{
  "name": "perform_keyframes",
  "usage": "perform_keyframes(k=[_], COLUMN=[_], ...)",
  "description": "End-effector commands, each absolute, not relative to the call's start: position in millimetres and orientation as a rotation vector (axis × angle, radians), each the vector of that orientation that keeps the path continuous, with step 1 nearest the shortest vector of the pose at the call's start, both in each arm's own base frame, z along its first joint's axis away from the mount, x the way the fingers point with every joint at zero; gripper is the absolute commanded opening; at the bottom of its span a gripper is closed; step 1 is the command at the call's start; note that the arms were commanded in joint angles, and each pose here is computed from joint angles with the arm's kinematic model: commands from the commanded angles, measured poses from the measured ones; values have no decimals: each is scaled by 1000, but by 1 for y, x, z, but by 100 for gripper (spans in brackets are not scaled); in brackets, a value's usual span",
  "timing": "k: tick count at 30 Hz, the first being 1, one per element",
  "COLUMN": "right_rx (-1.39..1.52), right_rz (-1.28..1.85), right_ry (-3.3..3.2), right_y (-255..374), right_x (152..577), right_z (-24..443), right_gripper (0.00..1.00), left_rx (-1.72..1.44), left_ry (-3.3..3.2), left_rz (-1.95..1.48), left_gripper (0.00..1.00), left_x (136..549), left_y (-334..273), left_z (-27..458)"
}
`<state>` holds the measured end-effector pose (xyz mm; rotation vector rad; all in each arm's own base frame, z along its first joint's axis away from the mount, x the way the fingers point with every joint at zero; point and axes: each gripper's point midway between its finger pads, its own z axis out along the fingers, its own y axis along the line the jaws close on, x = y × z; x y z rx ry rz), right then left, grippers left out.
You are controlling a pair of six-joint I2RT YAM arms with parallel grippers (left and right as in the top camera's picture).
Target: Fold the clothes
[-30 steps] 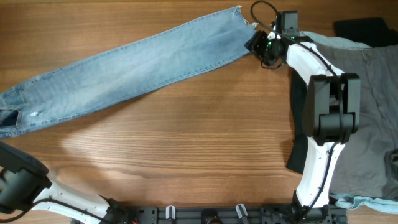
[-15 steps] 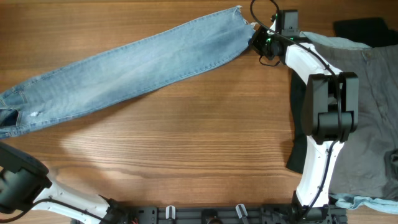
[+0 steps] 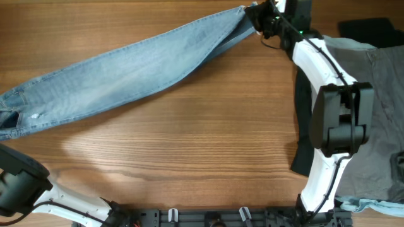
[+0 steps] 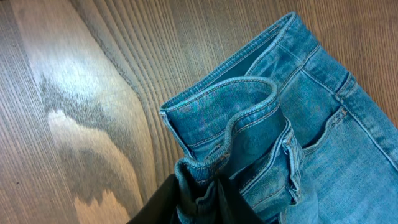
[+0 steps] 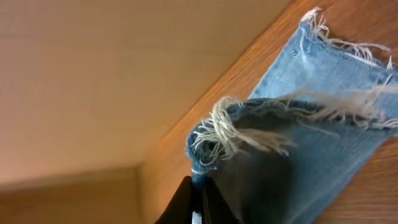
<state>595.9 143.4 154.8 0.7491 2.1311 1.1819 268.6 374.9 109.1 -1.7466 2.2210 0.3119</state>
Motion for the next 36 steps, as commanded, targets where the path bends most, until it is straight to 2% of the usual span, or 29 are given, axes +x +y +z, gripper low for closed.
perform_keyframes(k=[1, 4, 7, 10, 12, 18, 21, 25, 32, 36], right_rx=[886, 889, 928, 830, 877, 816, 860, 957, 1014, 1033], right_rz=[1084, 1082, 1027, 1137, 1253, 1357, 1312, 1256, 1180, 1168], right_ry=[2045, 2052, 2031, 1975, 1946, 1874, 1871, 1909, 1920, 1935], right_y=[150, 162, 146, 131, 120, 104, 97, 90, 83, 82], right_x=[611, 614, 619, 627, 626, 613, 605, 600, 600, 598], right_z=[145, 128, 122, 148, 164, 231, 247, 235, 223, 218], right_gripper=[4, 4, 4, 4, 4, 4, 4, 4, 4, 4], left_rx=[-1753, -1753, -1759, -1764, -1777, -1872, -1956, -2135, -2169, -2224], left_ry=[2203, 2204, 2210, 2210, 2205, 2193, 2183, 2153, 2168, 2260], left_rz=[326, 322, 323, 326, 321, 309, 319, 377, 404, 665], left_gripper=[20, 20, 20, 10, 4, 4, 4, 4, 4, 4], left_x=[270, 270, 268, 266, 263, 238, 217, 181, 170, 131], left_y=[381, 381, 380, 381, 382, 382, 376, 367, 364, 359], left_z=[111, 110, 110, 110, 109, 109, 114, 113, 114, 124])
